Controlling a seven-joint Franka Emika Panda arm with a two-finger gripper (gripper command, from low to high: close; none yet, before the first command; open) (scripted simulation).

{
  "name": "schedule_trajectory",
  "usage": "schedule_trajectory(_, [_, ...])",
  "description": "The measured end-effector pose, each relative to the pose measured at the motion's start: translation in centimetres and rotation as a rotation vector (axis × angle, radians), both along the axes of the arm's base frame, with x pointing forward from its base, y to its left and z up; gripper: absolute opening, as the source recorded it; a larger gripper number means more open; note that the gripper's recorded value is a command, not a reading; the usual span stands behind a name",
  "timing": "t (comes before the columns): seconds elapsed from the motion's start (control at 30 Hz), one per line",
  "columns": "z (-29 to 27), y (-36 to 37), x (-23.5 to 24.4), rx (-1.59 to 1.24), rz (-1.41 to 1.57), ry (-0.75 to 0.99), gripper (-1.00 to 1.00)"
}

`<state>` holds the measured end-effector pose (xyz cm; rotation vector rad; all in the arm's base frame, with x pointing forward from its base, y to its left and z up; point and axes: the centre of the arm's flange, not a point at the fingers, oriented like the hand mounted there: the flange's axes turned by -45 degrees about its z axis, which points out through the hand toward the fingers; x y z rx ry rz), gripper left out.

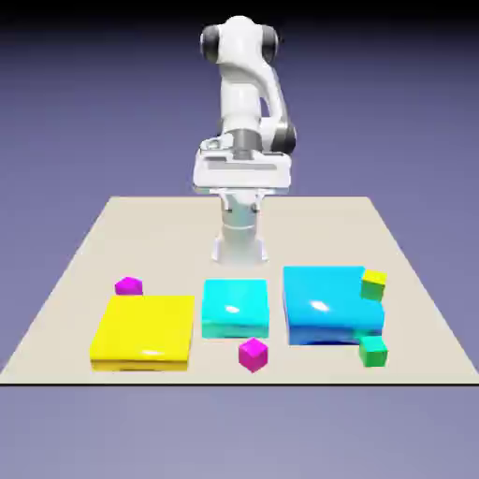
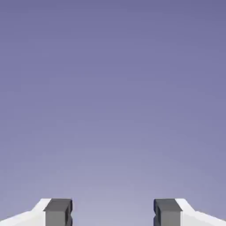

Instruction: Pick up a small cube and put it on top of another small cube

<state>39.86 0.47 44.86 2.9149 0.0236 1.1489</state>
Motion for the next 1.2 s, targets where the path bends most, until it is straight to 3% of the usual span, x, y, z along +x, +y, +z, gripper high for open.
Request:
schedule_trajectory(0.4, [-12.1, -0.2, 7.4, 0.191, -0.369, 0.449, 0.00])
schedule_trajectory(0.8, [-25.5, 0.5, 10.6, 0.402, -0.777, 0.887, 0.00])
schedule_trajectory(0.87, [-25.7, 0.5, 10.6, 0.406, -0.787, 0.897, 0.00])
schedule_trajectory(1.0, [-31.7, 1.1, 10.1, 0.407, -0.787, 0.896, 0.00])
schedule_trajectory(1.03, [-32.6, 1.2, 9.9, 0.406, -0.787, 0.897, -1.00])
schedule_trajectory(1.1, [-32.6, 1.2, 9.9, 0.407, -0.786, 0.896, -1.00])
schedule_trajectory(1.2, [-28.1, 0.7, 10.5, 0.409, -0.787, 0.896, -1.00])
